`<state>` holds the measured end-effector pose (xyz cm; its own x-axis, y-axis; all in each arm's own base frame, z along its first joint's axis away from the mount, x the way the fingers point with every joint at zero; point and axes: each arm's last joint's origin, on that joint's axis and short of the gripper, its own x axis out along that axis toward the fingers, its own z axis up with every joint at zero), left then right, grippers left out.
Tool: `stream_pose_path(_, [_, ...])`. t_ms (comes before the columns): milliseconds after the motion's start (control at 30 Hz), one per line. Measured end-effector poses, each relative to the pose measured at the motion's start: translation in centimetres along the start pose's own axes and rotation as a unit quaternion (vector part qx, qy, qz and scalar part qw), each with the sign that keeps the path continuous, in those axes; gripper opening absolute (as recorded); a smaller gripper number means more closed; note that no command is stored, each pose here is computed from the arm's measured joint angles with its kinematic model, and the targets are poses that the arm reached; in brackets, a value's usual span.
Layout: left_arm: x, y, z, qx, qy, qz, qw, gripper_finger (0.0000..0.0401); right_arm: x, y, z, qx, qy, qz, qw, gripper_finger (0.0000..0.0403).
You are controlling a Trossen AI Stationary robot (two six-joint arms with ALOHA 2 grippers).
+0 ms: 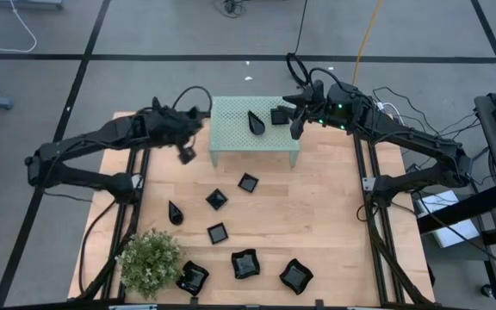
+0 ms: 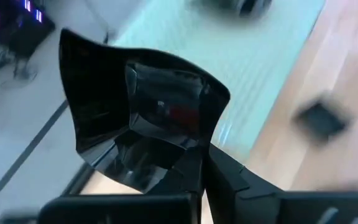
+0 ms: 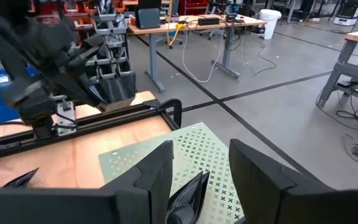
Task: Pick & Place Mini shaped plates
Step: Put the black distorted square plate on the shelf, then stack the black drop-shaped plate on the shelf
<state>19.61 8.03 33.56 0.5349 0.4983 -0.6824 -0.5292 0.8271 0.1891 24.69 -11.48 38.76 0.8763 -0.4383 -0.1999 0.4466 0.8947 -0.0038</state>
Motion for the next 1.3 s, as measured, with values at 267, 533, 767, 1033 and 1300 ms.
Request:
stream_pose_path(267, [4.1, -2.8, 5.7, 0.036, 0.018, -0.029, 0.999, 0.0014, 0.0, 0.0, 0.0, 0.001, 0.001, 0.0, 1.0, 0.0144])
stream_pose_path(533, [8.6, -4.4, 7.1, 0.097, 0.105, -0.022, 0.99, 0.0005, 0.0, 0.0, -0.4, 0.001, 0.02, 0.0, 1.0, 0.0144])
stream_pose_path(767, [9.6, -4.7, 7.0, 0.102, 0.119, -0.018, 0.987, 0.003, 0.0, 0.0, -0.8, -0.001, 0.04, 0.0, 0.999, 0.0144])
stream_pose_path(1033, [9.7, -4.7, 7.0, 0.079, 0.118, -0.015, 0.99, 0.0033, 0.0, 0.0, -0.8, -0.012, 0.04, 0.001, 0.999, 0.0144])
stream_pose_path(1300, [9.5, -4.7, 7.2, 0.059, 0.113, -0.013, 0.992, 0.0084, 0.0, 0.0, -0.8, -0.014, 0.04, 0.001, 0.999, 0.0144])
